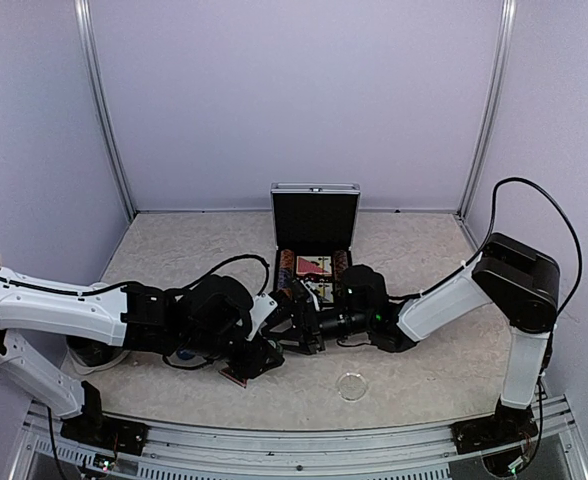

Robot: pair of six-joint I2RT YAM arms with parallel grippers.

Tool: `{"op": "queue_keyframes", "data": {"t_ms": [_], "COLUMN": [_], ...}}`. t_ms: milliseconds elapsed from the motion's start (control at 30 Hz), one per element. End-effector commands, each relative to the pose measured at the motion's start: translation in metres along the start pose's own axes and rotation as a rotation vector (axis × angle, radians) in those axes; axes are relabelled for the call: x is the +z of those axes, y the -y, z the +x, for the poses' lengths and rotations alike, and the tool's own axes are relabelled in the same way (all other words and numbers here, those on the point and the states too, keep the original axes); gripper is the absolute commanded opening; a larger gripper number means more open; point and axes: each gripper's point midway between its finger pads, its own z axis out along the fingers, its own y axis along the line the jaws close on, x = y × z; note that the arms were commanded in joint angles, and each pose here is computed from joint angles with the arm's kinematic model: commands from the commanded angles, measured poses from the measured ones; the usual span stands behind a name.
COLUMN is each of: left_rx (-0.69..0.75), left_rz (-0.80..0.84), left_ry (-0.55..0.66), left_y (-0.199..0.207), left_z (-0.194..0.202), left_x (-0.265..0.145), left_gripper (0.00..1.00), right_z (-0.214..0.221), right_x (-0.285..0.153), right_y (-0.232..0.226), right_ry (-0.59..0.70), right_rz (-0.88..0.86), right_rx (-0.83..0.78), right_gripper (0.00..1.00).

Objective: Pack up texas hold em set
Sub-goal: Pass from the left arm to the right

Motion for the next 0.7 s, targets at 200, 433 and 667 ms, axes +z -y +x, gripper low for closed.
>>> {"op": "queue_keyframes", "data": {"t_ms": [200, 433, 667], "left_rx": [0.007, 0.006, 0.009], "left_rz": [-0.010, -0.022, -0.019], "left_ry": [0.044, 0.031, 0.029], "left_y": [0.0028, 0.0007, 0.0012], "left_z": [-0.0158, -0.0126, -0.0116], "left_x": [0.0000, 0.0026, 0.0036], "left_gripper": [0.00, 0.00, 0.00], "right_z": [0.0157, 0.0186, 0.0235], "right_x": [-0.0009, -0.0005, -0.0002], "right_y": [-0.0082, -0.0088, -0.0141], "right_ry": [-0.045, -0.063, -0.096], "right_rz": [-0.026, -0.025, -0.047], "right_rx": [-0.021, -0.026, -0.032], "right_gripper": [0.51, 0.63, 0.64]}}
